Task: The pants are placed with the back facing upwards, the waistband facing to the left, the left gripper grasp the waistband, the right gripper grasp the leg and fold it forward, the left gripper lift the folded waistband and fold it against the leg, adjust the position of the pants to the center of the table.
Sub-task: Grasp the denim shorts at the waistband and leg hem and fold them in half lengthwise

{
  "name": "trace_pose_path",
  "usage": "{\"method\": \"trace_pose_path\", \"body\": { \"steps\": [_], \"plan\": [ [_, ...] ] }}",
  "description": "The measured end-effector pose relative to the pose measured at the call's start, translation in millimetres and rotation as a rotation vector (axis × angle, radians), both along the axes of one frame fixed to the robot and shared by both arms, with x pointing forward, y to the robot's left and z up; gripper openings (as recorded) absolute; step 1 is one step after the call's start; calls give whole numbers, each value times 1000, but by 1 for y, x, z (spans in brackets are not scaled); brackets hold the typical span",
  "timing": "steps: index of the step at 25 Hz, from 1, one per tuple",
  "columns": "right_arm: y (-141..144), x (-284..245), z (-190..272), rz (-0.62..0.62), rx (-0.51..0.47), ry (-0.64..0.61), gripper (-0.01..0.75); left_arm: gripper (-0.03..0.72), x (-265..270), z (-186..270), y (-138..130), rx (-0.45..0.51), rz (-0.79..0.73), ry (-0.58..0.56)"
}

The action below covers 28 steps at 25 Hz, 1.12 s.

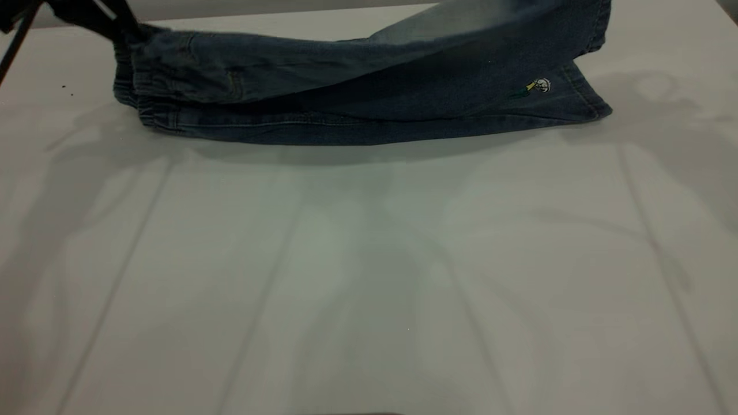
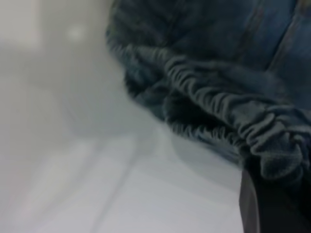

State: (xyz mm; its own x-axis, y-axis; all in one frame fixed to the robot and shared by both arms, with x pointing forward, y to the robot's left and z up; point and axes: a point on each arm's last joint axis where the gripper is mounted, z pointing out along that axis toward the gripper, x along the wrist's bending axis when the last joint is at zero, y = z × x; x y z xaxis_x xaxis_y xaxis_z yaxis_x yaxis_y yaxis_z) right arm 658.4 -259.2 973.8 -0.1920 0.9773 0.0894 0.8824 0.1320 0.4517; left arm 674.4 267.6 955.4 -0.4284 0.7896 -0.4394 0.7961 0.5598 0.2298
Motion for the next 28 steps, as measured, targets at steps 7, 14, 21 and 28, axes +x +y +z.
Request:
{"method": "trace_pose_path", "body": {
  "steps": [7,14,21,28],
  "plan": [
    [-2,13,-35,-24,2,18,27,68,10,3,1,-14,58,-102],
    [-2,27,-43,-87,39,-94,29,68,20,-17,4,4,94,-140],
    [-4,37,-40,-129,47,-208,67,69,34,-49,10,50,140,-215],
    [-5,45,-60,-171,60,-233,234,95,42,-61,11,106,130,-294]
  ]
}}
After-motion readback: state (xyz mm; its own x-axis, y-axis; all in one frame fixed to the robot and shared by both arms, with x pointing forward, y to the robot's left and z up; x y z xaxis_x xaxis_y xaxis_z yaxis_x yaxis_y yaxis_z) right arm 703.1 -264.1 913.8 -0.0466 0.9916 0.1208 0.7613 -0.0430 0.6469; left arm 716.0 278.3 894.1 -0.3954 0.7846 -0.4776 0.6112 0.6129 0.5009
